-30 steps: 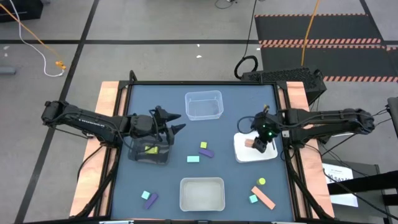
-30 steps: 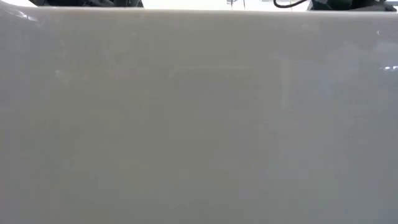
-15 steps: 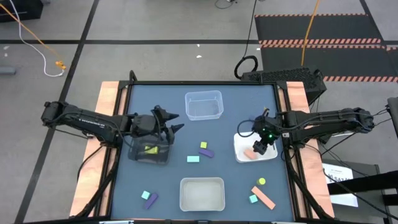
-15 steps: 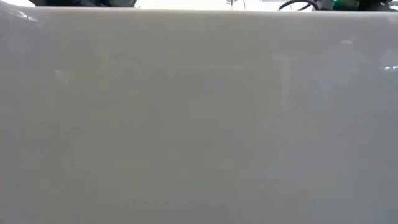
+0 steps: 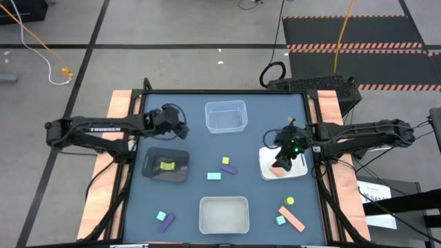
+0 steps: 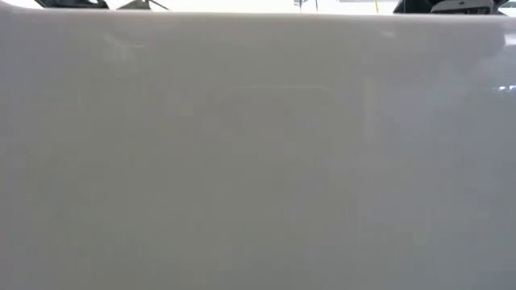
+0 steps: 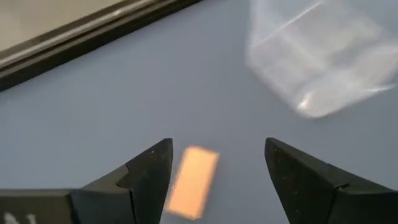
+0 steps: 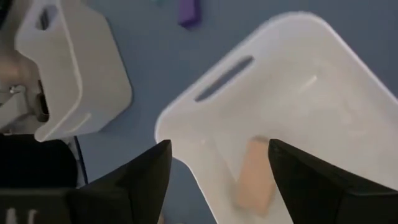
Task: Sort & place blocks by color
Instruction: Put the top brown block into the white bin
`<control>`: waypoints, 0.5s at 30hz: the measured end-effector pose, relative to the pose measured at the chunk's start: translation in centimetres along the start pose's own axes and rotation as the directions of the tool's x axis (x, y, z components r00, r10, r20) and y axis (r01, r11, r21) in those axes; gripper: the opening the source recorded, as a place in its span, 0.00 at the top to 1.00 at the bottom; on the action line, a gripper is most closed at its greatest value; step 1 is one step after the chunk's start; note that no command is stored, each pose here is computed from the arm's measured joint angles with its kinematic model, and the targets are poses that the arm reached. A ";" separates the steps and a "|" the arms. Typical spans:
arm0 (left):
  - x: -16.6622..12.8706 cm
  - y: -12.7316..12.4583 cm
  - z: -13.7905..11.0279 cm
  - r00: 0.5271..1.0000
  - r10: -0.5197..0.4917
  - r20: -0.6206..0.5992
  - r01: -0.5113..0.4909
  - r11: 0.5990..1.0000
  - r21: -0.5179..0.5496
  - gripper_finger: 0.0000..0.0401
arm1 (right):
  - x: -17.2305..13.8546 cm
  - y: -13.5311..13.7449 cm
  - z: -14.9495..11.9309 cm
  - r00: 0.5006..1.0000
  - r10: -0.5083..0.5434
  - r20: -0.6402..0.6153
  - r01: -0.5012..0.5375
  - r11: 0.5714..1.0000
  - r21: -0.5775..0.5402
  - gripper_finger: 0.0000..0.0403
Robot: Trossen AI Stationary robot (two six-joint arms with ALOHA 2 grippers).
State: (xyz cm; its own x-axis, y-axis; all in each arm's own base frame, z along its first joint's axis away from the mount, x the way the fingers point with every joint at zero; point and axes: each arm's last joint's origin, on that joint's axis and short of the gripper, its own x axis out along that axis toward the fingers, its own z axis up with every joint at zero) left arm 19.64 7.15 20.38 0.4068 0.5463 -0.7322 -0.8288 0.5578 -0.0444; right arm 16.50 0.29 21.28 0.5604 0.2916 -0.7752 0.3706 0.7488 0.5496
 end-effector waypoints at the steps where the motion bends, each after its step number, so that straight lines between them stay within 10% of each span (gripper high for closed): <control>1: 0.3 0.3 0.0 1.000 0.018 -0.023 -0.018 1.000 -0.003 0.36 | 0.0 0.1 0.1 1.000 0.009 0.012 -0.009 1.000 -0.010 0.36; 15: 5.9 1.1 -1.9 0.949 0.142 -0.283 -0.127 0.989 0.072 0.36 | 0.0 0.5 0.6 0.997 0.046 0.062 -0.040 0.995 -0.088 0.36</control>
State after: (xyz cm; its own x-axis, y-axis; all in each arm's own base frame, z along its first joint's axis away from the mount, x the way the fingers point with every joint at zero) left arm 20.38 9.81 14.77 0.1595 0.4207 -0.8931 -0.8440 0.5274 0.0977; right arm 17.12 0.25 21.75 0.6219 0.2881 -0.7282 0.2811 0.7857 0.5510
